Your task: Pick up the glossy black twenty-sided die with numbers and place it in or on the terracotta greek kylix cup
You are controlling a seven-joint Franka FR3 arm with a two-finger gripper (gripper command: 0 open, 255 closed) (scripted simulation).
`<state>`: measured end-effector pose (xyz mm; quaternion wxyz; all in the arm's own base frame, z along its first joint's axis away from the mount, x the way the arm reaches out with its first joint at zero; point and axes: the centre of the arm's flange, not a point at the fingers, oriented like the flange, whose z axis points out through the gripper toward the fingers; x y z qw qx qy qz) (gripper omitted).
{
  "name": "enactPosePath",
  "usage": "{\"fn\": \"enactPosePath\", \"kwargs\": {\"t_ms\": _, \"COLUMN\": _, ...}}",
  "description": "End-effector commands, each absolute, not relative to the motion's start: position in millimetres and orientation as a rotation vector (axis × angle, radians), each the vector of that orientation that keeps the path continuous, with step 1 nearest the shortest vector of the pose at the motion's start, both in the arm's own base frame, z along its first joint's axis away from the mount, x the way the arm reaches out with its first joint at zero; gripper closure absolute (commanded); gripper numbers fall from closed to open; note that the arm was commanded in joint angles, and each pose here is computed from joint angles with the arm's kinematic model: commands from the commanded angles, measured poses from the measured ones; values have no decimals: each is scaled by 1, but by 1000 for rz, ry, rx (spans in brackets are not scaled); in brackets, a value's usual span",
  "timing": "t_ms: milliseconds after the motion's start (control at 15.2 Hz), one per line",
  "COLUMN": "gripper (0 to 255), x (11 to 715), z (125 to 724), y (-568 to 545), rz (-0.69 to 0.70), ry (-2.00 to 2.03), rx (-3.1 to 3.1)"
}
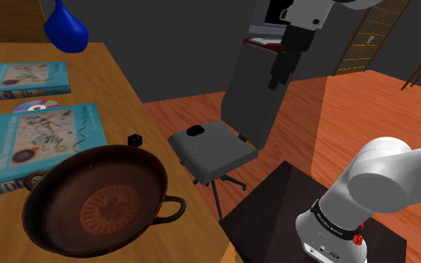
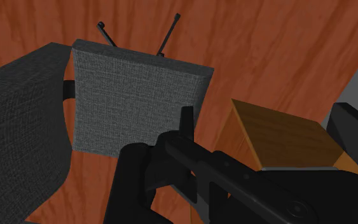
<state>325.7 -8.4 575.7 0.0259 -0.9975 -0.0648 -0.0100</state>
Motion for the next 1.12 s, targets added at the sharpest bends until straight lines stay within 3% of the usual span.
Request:
{"fn": "enactPosePath", "kwargs": {"t_ms": 0, "gripper": 0, "x": 326, "z": 576, "y": -8, "rz": -31, "ry": -200, "rx": -3083}}
{"fn": "enactPosePath", "kwargs": {"t_ms": 1056, "gripper": 0, "x": 397, "z": 530, "y": 191, "rz": 33, "ry": -21, "rx": -3115}}
